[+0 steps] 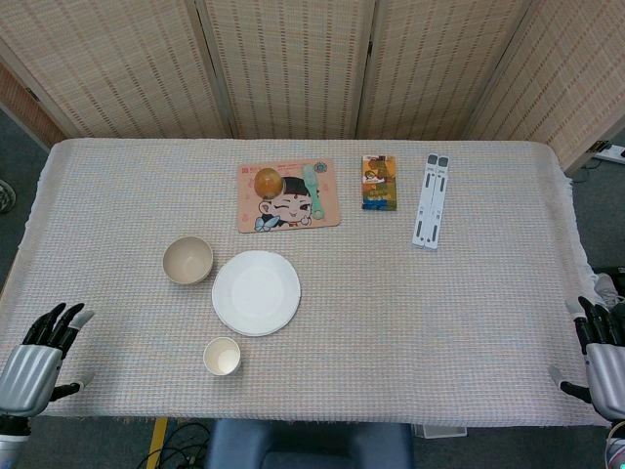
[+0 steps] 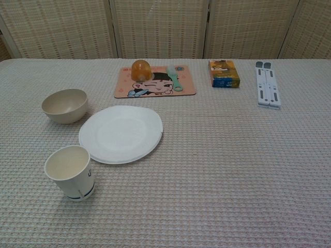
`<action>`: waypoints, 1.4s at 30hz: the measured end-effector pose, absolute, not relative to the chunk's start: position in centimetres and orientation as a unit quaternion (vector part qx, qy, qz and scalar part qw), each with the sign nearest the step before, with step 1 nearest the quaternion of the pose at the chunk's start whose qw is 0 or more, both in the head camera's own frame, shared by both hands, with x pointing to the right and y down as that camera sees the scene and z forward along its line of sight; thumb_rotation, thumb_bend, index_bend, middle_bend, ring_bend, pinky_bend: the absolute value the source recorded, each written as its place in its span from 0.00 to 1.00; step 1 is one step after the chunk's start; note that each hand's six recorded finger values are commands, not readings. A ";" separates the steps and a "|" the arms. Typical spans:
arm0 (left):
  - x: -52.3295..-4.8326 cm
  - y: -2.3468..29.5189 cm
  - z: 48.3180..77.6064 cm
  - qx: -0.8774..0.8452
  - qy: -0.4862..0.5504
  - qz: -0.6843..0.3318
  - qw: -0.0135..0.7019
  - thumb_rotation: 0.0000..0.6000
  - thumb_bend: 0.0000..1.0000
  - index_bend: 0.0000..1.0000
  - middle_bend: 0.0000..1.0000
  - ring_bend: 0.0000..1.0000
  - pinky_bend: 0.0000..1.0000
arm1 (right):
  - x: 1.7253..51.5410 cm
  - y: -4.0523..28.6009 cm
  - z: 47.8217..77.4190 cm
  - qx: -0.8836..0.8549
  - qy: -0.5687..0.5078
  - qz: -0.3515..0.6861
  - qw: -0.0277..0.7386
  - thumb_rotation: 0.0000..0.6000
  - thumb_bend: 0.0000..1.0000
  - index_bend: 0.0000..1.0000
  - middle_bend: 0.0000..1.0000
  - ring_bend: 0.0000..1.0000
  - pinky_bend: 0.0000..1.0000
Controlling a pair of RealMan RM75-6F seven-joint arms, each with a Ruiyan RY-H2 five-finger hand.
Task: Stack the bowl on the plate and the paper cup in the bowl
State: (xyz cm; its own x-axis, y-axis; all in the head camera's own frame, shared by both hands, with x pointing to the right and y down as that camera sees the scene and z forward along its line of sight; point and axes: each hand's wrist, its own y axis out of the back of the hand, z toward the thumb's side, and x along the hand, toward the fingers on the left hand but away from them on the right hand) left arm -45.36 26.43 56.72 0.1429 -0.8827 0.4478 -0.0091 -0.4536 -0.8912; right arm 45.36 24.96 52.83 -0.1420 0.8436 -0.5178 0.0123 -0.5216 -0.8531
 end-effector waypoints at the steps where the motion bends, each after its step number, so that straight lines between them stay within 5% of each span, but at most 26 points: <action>1: -45.4 26.4 56.7 -0.646 0.346 -0.556 0.392 1.00 0.17 0.16 0.12 0.00 0.16 | 45.4 25.0 52.8 -0.573 -0.373 0.657 0.316 1.00 0.22 0.00 0.00 0.00 0.00; 20: -44.5 25.7 56.9 -0.666 0.345 -0.538 0.384 1.00 0.17 0.16 0.12 0.00 0.16 | 45.1 25.2 52.3 -0.576 -0.378 0.649 0.322 1.00 0.19 0.00 0.00 0.00 0.00; 42: -38.5 18.7 60.8 -0.733 0.298 -0.475 0.385 1.00 0.22 0.30 0.11 0.00 0.16 | 46.0 24.4 53.5 -0.578 -0.374 0.661 0.298 1.00 0.19 0.00 0.00 0.00 0.00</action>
State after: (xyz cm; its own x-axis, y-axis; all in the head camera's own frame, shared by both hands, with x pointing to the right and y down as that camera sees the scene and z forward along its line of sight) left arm -38.46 18.70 60.83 0.3711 -0.8019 0.4681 -0.0707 -0.5271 -0.8469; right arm 45.97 24.35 53.53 -0.1534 0.8267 -0.5414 0.0380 -0.5425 -0.8392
